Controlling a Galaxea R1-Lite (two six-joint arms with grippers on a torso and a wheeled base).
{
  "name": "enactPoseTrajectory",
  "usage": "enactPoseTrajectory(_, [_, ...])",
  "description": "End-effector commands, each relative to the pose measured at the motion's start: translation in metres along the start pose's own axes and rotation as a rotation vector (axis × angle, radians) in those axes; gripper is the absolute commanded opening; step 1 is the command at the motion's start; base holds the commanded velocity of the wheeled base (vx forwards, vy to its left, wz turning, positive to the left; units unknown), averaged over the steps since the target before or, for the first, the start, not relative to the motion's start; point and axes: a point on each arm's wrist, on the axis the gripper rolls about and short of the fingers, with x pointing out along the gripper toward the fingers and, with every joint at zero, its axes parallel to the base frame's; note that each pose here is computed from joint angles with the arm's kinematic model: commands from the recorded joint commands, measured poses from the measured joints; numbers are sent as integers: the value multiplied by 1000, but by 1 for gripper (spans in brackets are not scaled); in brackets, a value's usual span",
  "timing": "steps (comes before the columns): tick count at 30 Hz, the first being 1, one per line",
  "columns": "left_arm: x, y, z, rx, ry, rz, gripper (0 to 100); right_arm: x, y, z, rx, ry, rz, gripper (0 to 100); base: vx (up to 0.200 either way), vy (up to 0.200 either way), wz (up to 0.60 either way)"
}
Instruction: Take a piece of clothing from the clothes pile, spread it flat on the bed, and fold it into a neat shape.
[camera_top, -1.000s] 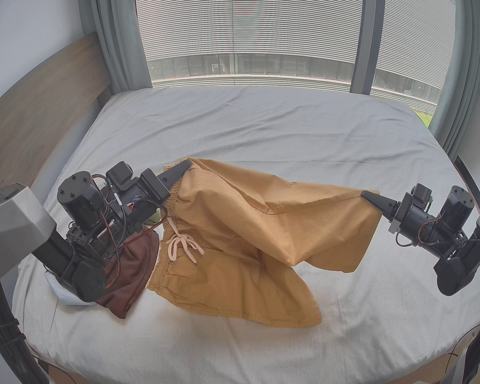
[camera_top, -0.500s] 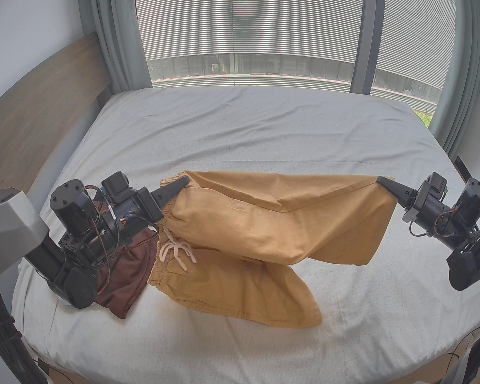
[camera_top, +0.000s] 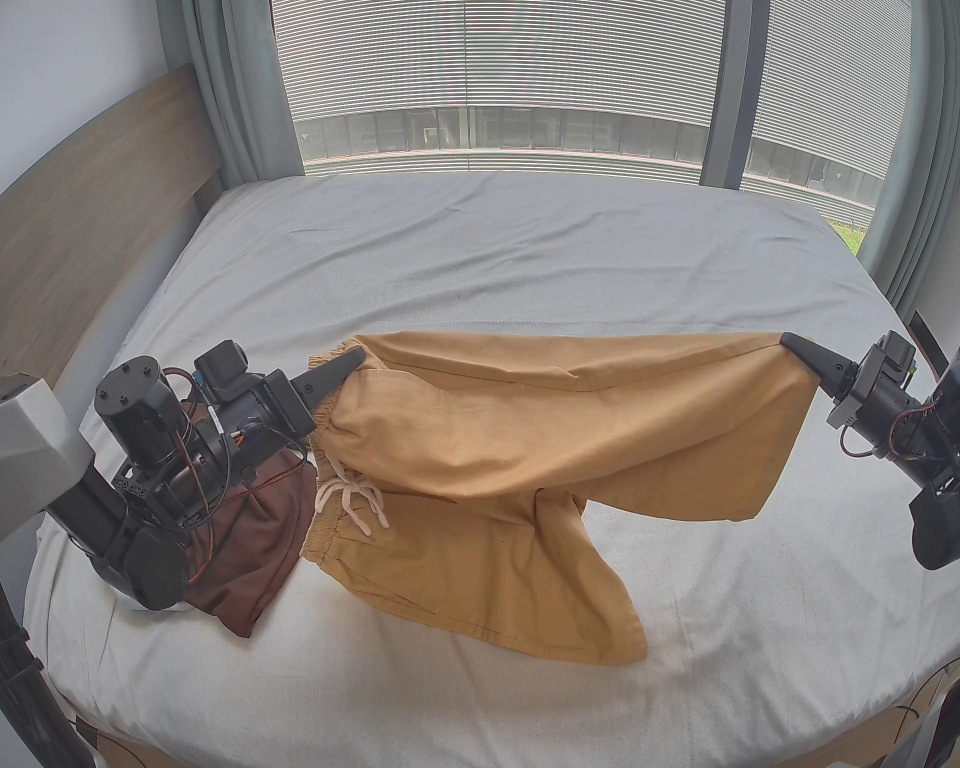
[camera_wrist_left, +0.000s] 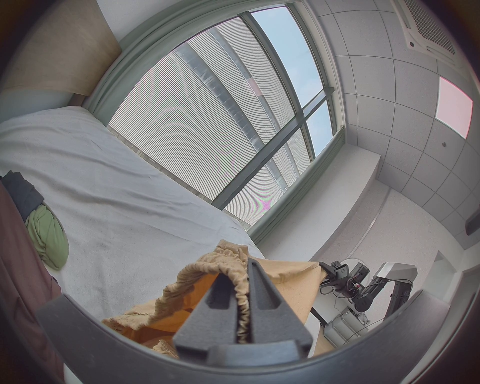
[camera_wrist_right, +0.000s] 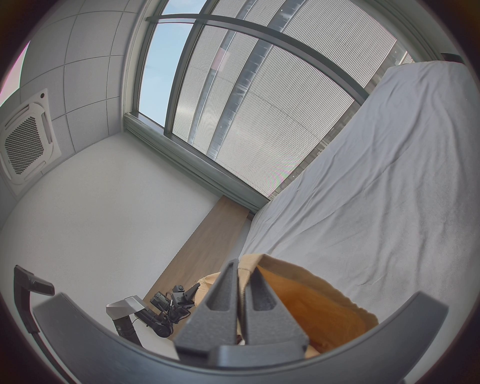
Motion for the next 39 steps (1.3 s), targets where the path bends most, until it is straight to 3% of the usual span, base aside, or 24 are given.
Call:
enactPoseTrajectory(1, [0,2,3,3,-11,4,0,-2,-1,5,-11,-16,-6,0,0,0,0])
enactPoseTrajectory(21, [3,14,-10,-15,19,31,0,-14,11,18,-28,-28,24,0,0,0,0])
enactPoseTrajectory(33, [4,9,7,5,-33,18,0,-13,-14,13,13,-13,-33,0,0,0,0])
enactPoseTrajectory(38, [5,7,11,-41,-57,21,0,-13,-20,12,14,-13,-48,0,0,0,0])
enactPoseTrajectory(39, [6,4,16,-90,-79,17,0,-14,-24,12,8,-13,-59,0,0,0,0])
